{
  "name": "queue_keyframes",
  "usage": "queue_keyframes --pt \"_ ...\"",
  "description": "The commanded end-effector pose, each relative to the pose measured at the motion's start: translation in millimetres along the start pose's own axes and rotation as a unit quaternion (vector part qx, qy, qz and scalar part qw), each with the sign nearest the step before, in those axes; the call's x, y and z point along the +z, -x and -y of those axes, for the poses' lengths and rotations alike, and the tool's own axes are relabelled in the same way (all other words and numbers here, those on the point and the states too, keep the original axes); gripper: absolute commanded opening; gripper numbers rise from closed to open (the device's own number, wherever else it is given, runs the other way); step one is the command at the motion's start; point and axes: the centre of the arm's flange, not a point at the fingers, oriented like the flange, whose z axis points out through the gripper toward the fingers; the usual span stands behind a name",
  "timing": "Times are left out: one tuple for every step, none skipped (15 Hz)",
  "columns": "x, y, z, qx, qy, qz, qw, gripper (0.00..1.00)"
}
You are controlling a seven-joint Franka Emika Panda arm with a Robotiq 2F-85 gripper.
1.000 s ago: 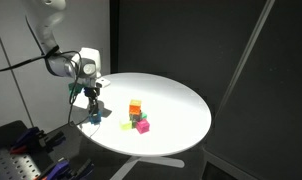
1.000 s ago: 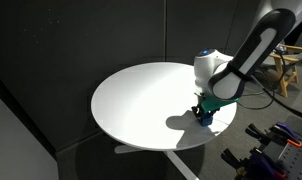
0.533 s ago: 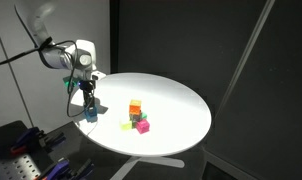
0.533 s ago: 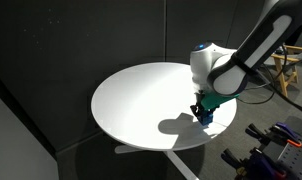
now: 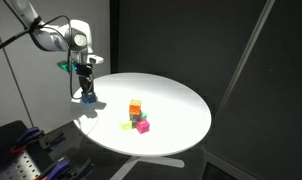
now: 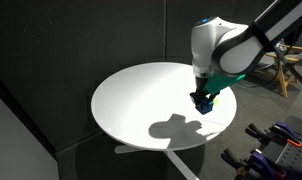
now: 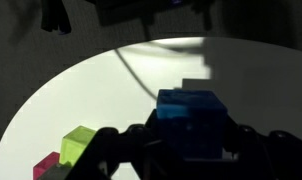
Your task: Put the blue block on the orange block
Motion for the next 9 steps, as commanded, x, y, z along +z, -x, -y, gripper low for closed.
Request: queue_keyframes --pt "-36.9 2.4 -14.3 -0.029 -0.009 -0.012 0.9995 0.31" --pt "-44.4 0.9 -17.1 -0.034 -0.012 -0.015 0.9992 0.31" --pt "-51.6 -0.5 -20.0 -0.039 -0.015 -0.018 0.999 0.31" --pt "-59.3 -2.9 -23.5 -0.042 -0.018 -0.021 0.9987 0.31" --pt "-66.2 -4.9 -26.8 -0.046 -0.02 -0.023 0.9985 0.31" --pt "-72.4 -6.9 -30.4 -0.048 -0.021 -0.026 0.9983 0.31" --pt "-78.9 -9.5 -34.6 -0.049 -0.02 -0.03 0.9981 0.31" --pt "-84.6 -12.4 -39.0 -0.052 -0.018 -0.029 0.9981 0.31" --pt "-89.8 -15.3 -43.8 -0.055 -0.017 -0.028 0.998 0.31"
